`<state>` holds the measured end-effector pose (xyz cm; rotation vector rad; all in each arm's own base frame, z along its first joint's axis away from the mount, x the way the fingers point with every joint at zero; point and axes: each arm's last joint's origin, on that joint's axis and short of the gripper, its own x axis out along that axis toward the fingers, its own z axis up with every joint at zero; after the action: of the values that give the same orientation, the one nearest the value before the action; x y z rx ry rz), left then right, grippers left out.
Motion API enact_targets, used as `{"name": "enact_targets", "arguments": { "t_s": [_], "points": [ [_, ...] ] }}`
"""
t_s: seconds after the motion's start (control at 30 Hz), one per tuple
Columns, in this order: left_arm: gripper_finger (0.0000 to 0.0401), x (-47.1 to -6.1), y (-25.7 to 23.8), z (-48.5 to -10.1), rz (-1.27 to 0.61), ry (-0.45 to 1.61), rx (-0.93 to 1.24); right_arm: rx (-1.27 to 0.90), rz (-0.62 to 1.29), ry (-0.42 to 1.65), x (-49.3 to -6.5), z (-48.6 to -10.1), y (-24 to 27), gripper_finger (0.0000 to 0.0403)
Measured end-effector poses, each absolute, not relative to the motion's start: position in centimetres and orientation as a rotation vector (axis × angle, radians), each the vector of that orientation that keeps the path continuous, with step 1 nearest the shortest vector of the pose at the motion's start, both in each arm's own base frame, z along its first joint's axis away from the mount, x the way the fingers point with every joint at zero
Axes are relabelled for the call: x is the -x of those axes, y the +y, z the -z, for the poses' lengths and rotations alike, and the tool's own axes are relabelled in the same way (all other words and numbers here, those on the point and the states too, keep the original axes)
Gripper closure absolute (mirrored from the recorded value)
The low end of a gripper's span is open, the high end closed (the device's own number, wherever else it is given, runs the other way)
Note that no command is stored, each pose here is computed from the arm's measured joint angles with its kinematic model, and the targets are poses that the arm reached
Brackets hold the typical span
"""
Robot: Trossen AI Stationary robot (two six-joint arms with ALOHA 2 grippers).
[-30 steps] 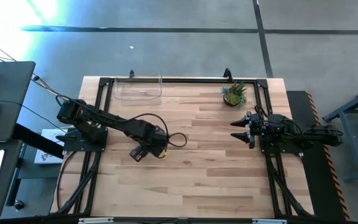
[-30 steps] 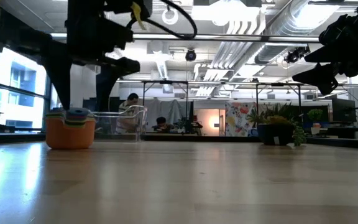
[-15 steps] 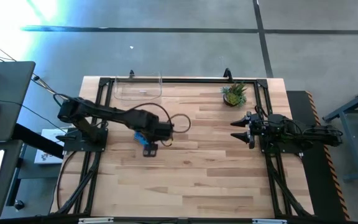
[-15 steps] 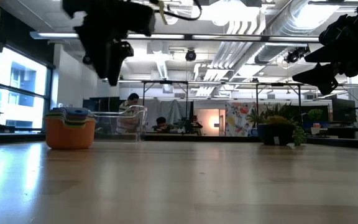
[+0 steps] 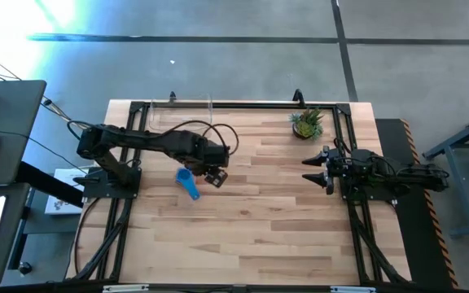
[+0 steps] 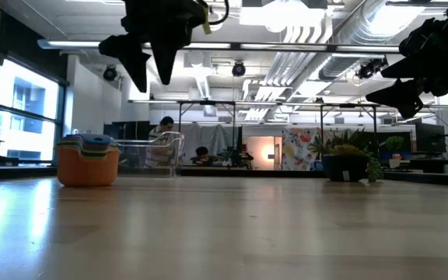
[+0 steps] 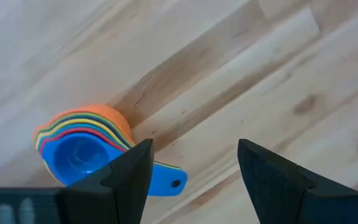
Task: Nest measuring cups in basket
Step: Put the stacked colored measuring cups into the transparent bin
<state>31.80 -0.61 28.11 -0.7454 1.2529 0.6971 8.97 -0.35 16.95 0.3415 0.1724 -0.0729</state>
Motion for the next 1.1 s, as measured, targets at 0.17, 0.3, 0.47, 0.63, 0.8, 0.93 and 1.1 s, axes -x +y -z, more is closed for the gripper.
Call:
{"name": "enact_targets", "arguments": {
  "t_s": [0.17,0.3,0.47,0.63,0.8,0.93,1.1],
  "points": [
    [0.0178,-31.7,-0.6,-28.1,-0.820,1.209,0.906,-0.341,0.073,0.172,-9.0,-17.0,-0.3,0.0119],
    [0.0178,-31.3,-1.4,-28.0,-0.951,1.193,1.029,-0.341,0.073,0.172,-9.0,-17.0,-0.3,0.0119],
    [0.0178,-30.8,-3.1,-28.0,-1.091,1.157,1.151,-0.342,0.073,0.172,-9.0,-17.0,-0.3,0.0119],
    [0.0178,-30.0,-4.9,-27.9,-1.257,1.119,1.251,-0.341,0.073,0.172,-9.0,-17.0,-0.3,0.0119],
    [0.0178,-29.3,-6.3,-27.9,-1.392,1.063,1.331,-0.341,0.073,0.172,-9.0,-17.0,-0.3,0.0119],
    [0.0178,-29.5,-7.1,-27.1,-1.497,1.007,1.390,-0.341,0.073,0.172,-9.0,-17.0,-0.3,0.0119],
    [0.0165,-30.2,-7.3,-26.1,-1.578,0.964,1.424,-0.341,0.073,0.172,-9.0,-17.0,-0.3,0.0119]
  ]
}}
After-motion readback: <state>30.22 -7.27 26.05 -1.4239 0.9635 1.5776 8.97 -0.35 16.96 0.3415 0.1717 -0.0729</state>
